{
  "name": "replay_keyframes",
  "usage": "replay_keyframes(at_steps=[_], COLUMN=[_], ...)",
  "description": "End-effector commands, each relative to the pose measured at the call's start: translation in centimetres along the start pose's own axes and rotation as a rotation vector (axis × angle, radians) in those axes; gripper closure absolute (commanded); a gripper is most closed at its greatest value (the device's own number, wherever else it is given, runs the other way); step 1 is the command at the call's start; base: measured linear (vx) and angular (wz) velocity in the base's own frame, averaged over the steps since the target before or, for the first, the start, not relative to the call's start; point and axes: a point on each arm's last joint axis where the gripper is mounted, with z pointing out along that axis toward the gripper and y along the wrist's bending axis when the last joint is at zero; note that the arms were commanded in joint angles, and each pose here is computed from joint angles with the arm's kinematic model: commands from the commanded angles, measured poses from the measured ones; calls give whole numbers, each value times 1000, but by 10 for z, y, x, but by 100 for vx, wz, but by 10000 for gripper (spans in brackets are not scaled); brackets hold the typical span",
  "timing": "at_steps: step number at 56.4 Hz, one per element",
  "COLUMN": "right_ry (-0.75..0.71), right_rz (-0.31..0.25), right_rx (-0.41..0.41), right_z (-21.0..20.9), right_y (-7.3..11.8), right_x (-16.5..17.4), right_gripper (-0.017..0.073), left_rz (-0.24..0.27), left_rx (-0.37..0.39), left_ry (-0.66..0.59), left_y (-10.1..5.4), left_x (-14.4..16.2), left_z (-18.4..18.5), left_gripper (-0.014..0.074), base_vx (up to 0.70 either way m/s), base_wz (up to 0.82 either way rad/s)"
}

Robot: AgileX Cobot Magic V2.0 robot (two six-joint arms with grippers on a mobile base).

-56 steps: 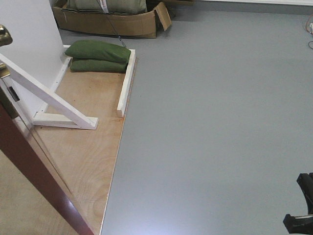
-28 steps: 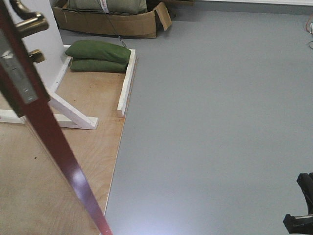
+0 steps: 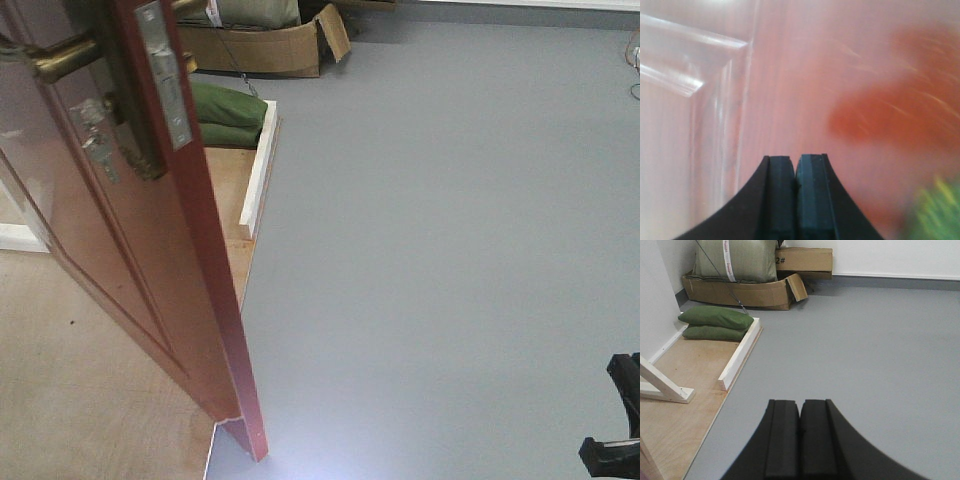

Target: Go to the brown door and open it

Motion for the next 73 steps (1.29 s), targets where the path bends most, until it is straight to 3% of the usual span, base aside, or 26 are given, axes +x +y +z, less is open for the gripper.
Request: replay_keyframes(at_steps=[1, 22, 33, 42, 73], right_ry=[-80, -77, -77, -77, -77], right_rz=[-14, -14, -14, -14, -14], right_rx=[5, 5, 5, 5, 5], right_z=[0, 0, 0, 0, 0], right_y=[0, 0, 0, 0, 0], right_x=[-6, -6, -6, -6, -6], right_gripper=[559, 559, 559, 559, 559], left_rz=[28, 42, 39, 73, 72], left_rx=[52, 147, 86, 0, 5], left_ry=[-40, -40, -27, -16, -12], left_y=[-12, -22, -18, -12, -12], left_x=[-11, -17, -14, -12, -10], left_z=[-3, 11, 15, 18, 19], left_gripper=[454, 454, 450, 447, 447], base_vx=[0, 0, 0, 0, 0], base_wz=[0, 0, 0, 0, 0])
